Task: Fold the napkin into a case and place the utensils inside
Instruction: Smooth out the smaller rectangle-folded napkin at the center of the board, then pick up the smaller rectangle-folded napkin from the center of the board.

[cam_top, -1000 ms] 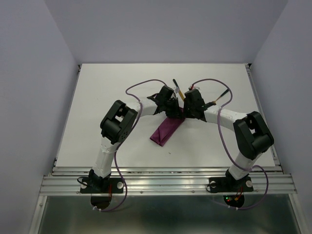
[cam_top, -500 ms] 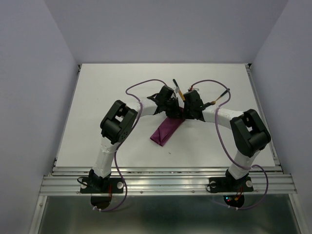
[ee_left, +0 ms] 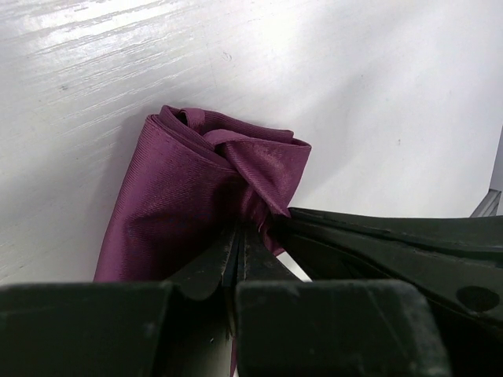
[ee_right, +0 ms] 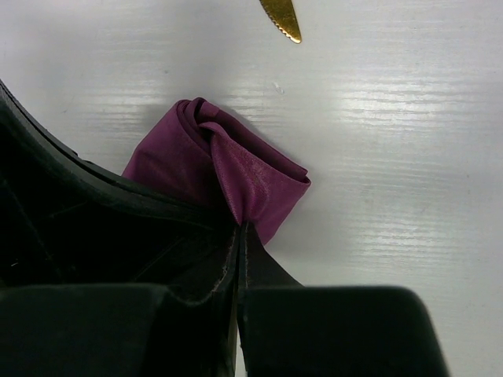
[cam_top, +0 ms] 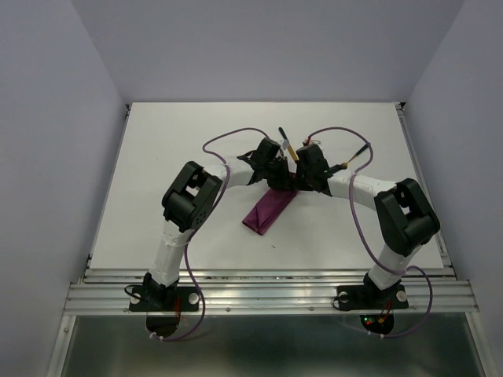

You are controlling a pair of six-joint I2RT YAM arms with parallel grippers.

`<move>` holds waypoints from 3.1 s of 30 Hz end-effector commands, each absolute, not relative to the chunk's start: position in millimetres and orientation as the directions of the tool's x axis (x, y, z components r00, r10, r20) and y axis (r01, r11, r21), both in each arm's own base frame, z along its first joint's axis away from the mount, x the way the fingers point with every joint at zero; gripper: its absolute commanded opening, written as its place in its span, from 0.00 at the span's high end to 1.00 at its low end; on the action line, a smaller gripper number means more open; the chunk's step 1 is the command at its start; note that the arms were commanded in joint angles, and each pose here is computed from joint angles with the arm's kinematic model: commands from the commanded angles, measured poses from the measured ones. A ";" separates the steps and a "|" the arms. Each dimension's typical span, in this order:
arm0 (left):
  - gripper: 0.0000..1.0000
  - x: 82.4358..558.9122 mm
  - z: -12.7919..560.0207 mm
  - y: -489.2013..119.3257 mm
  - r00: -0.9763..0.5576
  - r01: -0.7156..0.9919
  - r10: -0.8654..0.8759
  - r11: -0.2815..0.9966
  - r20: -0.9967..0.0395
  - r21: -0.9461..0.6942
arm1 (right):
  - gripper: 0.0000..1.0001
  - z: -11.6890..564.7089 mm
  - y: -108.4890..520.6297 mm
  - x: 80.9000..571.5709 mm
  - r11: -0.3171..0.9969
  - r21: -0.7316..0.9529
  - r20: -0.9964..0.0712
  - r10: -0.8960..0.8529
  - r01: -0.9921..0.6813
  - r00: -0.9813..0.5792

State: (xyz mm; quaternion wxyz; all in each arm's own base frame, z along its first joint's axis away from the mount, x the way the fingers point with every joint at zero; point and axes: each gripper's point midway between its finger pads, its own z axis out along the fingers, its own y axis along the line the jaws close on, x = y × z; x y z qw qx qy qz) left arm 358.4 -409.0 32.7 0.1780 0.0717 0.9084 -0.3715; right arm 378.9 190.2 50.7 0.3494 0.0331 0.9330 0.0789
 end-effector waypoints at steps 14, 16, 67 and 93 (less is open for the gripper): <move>1.00 364.5 48.7 -418.2 -0.912 0.289 -0.015 0.687 -0.411 -0.667 | 0.99 35.1 216.7 382.2 0.977 0.209 -0.621 0.108 -0.031 -0.777; 1.00 363.1 49.7 -418.3 -0.911 0.293 -0.012 0.685 -0.412 -0.667 | 0.95 35.0 217.5 382.7 0.977 0.213 -0.619 0.112 -0.028 -0.777; 1.00 336.1 102.0 -367.3 -0.838 0.374 0.023 0.752 -0.545 -0.543 | 0.99 62.2 201.2 402.4 0.957 0.290 -0.652 0.200 0.002 -0.732; 0.56 288.2 93.3 -367.6 -0.645 0.527 0.387 0.850 -0.659 -0.017 | 0.73 112.8 84.0 354.4 0.904 0.342 -0.696 0.428 0.258 -0.576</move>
